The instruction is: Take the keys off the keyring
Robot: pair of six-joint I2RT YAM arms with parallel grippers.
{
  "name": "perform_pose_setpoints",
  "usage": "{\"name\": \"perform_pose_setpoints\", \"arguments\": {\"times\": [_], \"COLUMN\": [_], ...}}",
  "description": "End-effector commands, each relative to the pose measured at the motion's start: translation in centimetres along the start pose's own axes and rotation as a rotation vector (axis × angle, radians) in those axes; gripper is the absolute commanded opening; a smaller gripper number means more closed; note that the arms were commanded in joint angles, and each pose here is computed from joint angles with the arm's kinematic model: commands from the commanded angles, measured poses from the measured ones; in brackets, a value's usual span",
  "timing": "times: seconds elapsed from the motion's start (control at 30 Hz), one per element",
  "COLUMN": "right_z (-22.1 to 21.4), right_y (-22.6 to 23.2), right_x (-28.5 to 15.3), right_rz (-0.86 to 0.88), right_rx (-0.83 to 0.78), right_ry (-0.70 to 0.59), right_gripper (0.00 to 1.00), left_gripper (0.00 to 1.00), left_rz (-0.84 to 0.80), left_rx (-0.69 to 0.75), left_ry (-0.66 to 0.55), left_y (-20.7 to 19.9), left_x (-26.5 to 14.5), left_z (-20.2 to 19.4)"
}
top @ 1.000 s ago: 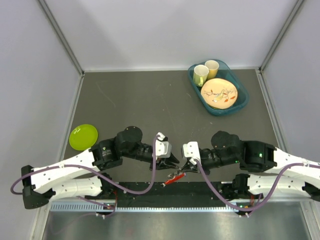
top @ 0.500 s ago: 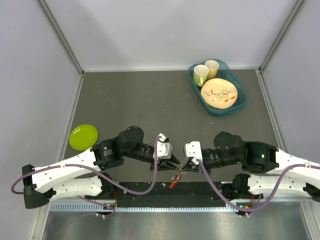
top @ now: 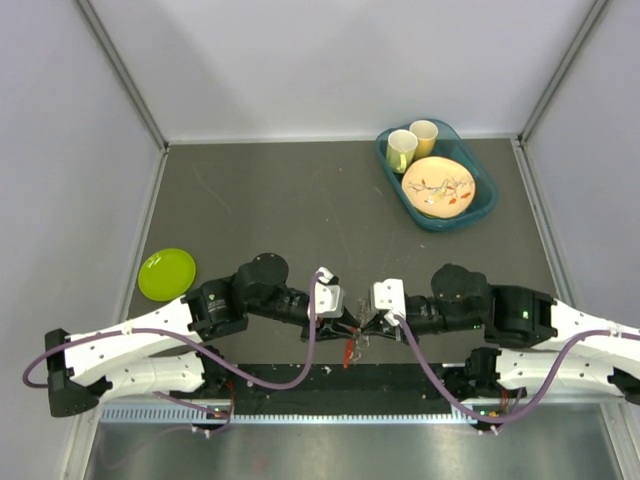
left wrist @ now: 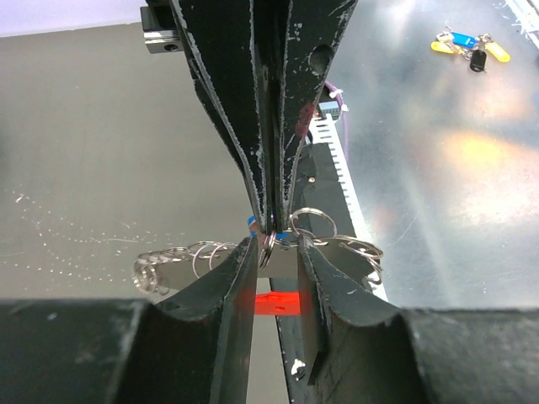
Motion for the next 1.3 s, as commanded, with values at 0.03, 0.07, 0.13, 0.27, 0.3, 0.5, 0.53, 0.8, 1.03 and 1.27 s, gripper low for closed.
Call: {"name": "perform_pose_setpoints", "arguments": {"times": [0.03, 0.07, 0.13, 0.27, 0.3, 0.5, 0.53, 0.8, 1.03, 1.27], "right_z": [1.7, 1.8, 1.8, 2.0, 2.2, 2.6, 2.1, 0.4, -0.6, -0.9], "right_y": [0.1, 0.1, 0.2, -0.3, -0.4, -0.4, -0.4, -0.1, 0.5, 0.5], "right_x": [-0.1, -0.1, 0.1, 0.1, 0.0, -2.8, -2.7, -3.6, -2.2, -0.6], "right_rz": [0.004, 0.004, 0.011, -0.052, -0.068, -0.148, -0.144, -0.124, -0.038, 0.0], "right_rx": [-0.006, -0.006, 0.005, 0.049, 0.057, 0.177, 0.21, 0.27, 0.231, 0.205], "right_ry": [-0.097, -0.098, -0.098, -0.128, -0.149, -0.388, -0.402, -0.499, -0.438, -0.379], "right_gripper": [0.0, 0.0, 0.0, 0.0, 0.0, 0.13, 0.16, 0.28, 0.38, 0.45], "left_gripper": [0.22, 0.17, 0.06, 0.0, 0.0, 0.0, 0.0, 0.0, 0.0, 0.0], "left_rz": [0.035, 0.034, 0.043, 0.065, 0.078, 0.189, 0.194, 0.171, 0.114, 0.106], "left_rx": [0.046, 0.048, 0.048, 0.043, 0.055, 0.125, 0.135, 0.171, 0.202, 0.217], "left_ry": [-0.041, -0.043, -0.04, -0.034, -0.052, -0.167, -0.172, -0.232, -0.301, -0.326], "left_y": [0.7, 0.7, 0.8, 1.0, 1.0, 0.9, 0.9, 1.0, 0.5, 0.4], "left_x": [0.2, 0.2, 0.3, 0.4, 0.2, -1.1, -1.3, -1.5, -1.5, -1.8], "left_z": [0.8, 0.8, 0.8, 0.5, 0.8, 1.2, 1.3, 2.1, 2.7, 3.2]}}
Point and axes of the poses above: each gripper's point midway between its finger pads, its own x axis out along the fingers, its own y axis along the line the jaws close on, z = x × y, the point moved 8 cm from there along -x, back along the fingers, and after that the axes turned 14 degrees about x, right-handed, at the moved point
